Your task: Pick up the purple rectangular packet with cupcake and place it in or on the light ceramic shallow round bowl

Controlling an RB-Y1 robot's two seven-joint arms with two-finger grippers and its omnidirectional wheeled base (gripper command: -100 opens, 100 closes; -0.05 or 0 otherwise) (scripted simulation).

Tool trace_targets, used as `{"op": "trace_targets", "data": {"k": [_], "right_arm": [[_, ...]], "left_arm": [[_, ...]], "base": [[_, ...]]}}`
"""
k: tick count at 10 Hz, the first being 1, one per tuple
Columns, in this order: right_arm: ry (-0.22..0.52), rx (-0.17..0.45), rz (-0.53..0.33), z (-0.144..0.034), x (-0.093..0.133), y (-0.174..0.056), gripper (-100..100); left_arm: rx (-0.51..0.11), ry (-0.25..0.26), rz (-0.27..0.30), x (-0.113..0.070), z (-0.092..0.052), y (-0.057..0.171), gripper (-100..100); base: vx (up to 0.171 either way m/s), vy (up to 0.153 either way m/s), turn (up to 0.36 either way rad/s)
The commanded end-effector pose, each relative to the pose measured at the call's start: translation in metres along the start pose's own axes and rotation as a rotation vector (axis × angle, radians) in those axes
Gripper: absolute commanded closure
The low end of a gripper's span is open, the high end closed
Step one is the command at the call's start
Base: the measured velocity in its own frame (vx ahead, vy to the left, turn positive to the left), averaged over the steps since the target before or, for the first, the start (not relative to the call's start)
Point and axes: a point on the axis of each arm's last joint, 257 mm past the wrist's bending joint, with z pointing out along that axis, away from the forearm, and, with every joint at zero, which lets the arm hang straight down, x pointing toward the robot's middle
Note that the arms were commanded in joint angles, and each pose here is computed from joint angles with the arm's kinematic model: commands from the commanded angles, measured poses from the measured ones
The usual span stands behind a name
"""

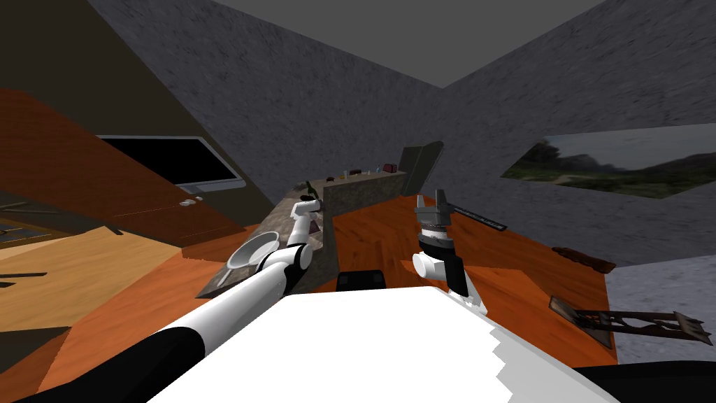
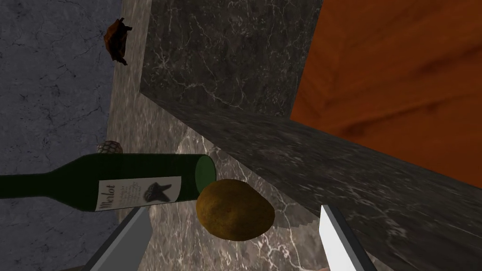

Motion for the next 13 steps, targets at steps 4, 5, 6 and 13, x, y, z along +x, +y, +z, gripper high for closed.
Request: {"op": "trace_targets", "data": {"k": [4, 5, 6, 13], "right_arm": [[0.0, 0.0, 0.0, 0.0, 0.0, 0.0, 0], [0.0, 0.0, 0.0, 0.0, 0.0, 0.0, 0], [0.0, 0.0, 0.0, 0.0, 0.0, 0.0, 0], [0.0, 0.0, 0.0, 0.0, 0.0, 0.0, 0]], "left_arm": [[-0.116, -0.026, -0.012, 0.007, 0.004, 0.021, -100], [-0.165, -0.034, -0.019, 0.015, 0.002, 0.025, -100], [-0.192, -0.041, -0.018, 0.014, 0.004, 0.033, -100], [-0.414, -0.084, -0.018, 0.037, -0.008, 0.069, -100]], "base": [[-0.009, 0.028, 0.006], [-0.015, 0.035, 0.024], [-0.017, 0.037, 0.007], [-0.018, 0.043, 0.014]]}}
